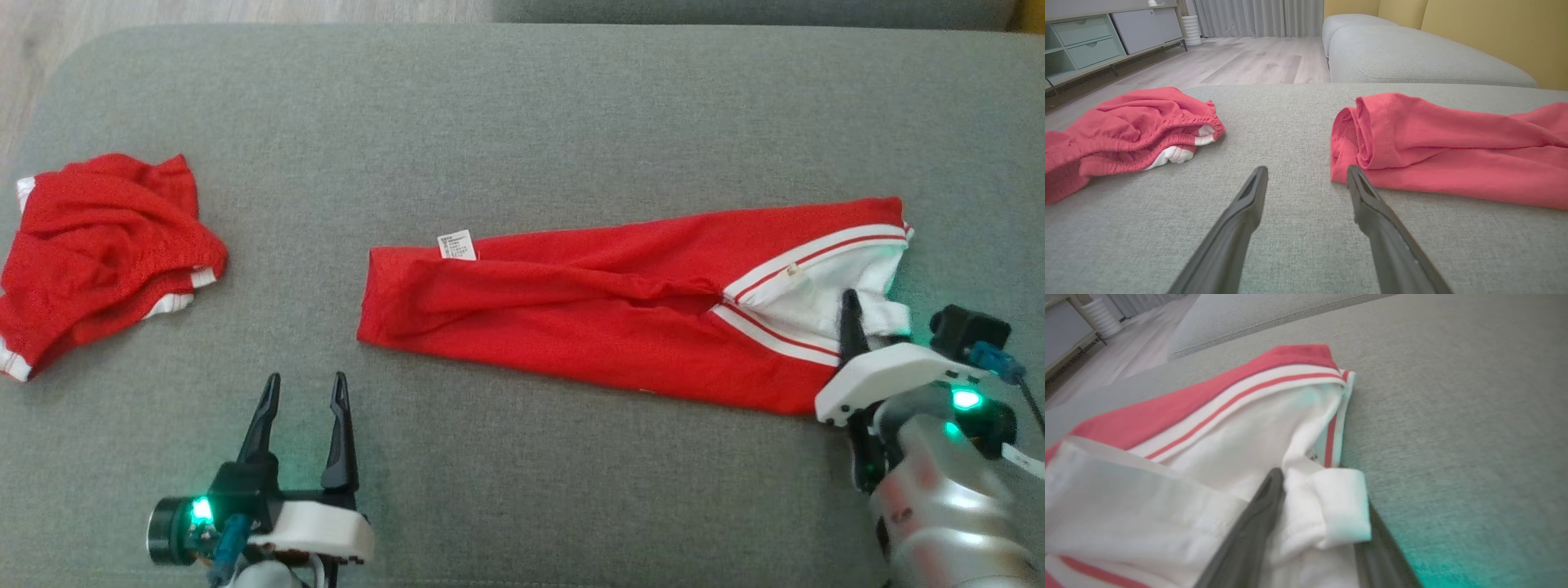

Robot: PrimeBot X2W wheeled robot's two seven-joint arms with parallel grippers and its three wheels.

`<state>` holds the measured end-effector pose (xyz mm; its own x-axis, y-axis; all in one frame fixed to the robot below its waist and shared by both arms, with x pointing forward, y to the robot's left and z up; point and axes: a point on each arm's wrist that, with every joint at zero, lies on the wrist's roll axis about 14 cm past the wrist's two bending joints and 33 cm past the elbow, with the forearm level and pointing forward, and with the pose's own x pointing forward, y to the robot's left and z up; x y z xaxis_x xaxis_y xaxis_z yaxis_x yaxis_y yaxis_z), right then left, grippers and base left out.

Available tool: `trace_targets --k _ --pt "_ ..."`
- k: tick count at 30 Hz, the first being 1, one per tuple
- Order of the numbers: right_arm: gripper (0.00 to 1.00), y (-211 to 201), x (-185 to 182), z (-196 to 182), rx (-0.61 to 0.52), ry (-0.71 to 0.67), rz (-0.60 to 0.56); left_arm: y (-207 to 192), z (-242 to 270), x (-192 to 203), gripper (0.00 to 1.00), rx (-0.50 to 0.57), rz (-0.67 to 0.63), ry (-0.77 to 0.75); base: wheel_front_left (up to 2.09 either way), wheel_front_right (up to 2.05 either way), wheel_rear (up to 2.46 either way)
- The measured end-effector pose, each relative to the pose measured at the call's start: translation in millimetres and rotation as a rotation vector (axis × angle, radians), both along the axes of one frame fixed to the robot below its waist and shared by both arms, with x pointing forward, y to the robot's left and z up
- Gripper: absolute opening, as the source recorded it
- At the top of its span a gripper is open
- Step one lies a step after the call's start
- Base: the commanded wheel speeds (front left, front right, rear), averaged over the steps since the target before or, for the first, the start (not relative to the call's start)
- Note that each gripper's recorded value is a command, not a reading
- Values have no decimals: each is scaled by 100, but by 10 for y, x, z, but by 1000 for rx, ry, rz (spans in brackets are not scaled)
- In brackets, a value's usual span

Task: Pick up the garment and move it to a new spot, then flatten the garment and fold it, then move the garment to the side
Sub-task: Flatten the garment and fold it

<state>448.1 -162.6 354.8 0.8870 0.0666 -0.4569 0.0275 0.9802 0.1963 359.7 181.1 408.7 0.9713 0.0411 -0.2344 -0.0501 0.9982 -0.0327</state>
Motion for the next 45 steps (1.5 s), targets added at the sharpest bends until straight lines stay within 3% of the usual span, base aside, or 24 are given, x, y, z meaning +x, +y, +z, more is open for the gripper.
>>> trace_targets --k 8,12,16,21,26,33,42,43,44,45 --pt "0 -47 -94 108 48 -34 -39 -90 68 20 100 -8 -31 -23 0 0 0" --pt "0 -408 -140 334 3 -113 -89 -233 130 20 100 -15 -75 -42 0 0 0" --pt "0 -370 -25 698 -7 -233 -59 -343 158 -3 100 -20 -108 -51 0 0 0" --pt "0 182 92 1060 70 -350 69 -420 185 -32 100 -37 -126 -58 0 0 0" --pt "0 803 77 1192 158 -382 218 -374 175 -104 100 -36 -110 -53 0 0 0" --pt "0 1773 -152 1107 264 -320 471 -176 110 -350 100 -40 -36 -27 0 0 0" --pt "0 2503 -289 903 268 -220 676 159 69 -701 100 -36 102 -6 0 0 0" --pt "10 2583 -291 919 272 -219 695 193 71 -734 100 -35 117 -6 0 0 0" --pt "49 2646 -290 930 277 -218 709 226 72 -763 100 -39 132 -7 0 0 0" --pt "100 2708 -292 942 279 -217 724 257 71 -793 100 -38 146 -6 0 0 0"
